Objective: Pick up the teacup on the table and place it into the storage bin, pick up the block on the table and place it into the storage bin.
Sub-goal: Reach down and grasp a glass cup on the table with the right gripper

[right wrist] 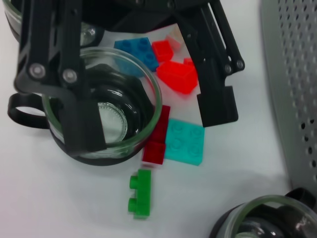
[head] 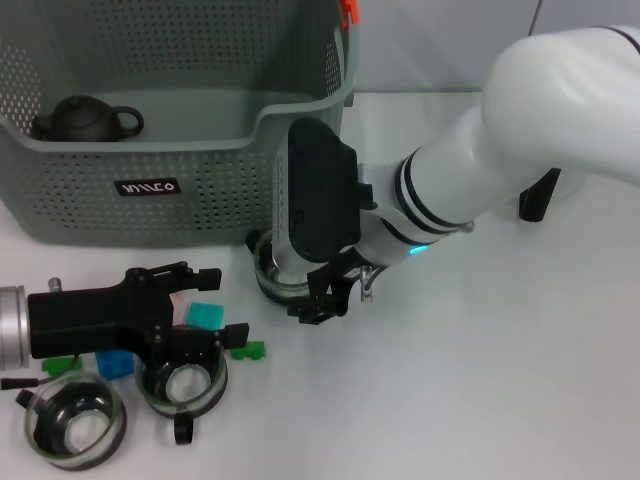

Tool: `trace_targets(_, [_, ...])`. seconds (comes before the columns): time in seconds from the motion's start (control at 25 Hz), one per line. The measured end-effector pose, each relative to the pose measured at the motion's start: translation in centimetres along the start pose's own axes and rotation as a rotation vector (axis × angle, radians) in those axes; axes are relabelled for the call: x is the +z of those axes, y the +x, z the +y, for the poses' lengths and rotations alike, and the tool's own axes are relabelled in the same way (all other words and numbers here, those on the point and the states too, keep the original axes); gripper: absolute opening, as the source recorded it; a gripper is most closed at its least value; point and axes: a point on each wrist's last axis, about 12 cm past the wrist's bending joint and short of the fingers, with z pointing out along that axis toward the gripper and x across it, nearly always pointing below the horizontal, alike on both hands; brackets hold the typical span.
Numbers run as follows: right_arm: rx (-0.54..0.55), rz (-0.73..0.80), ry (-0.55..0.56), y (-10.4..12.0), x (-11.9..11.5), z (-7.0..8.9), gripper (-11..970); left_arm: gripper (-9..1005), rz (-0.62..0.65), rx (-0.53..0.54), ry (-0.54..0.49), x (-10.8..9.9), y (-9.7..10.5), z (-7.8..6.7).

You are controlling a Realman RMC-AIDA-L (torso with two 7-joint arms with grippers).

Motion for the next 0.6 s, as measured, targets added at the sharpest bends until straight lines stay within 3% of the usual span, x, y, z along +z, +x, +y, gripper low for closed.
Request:
trace_targets(0.28, [0.017, -0.001, -0.009, 0.25, 0.48, 0.32, 594, 836, 0.000, 0.002, -0.001, 0.00, 0.00, 0.01])
trace_targets(0.6, [0.028, 0.009, -0.027, 0.57, 0.64, 0.57, 503, 833, 0.000, -0.001, -0.004, -0.09, 0.13, -0.02])
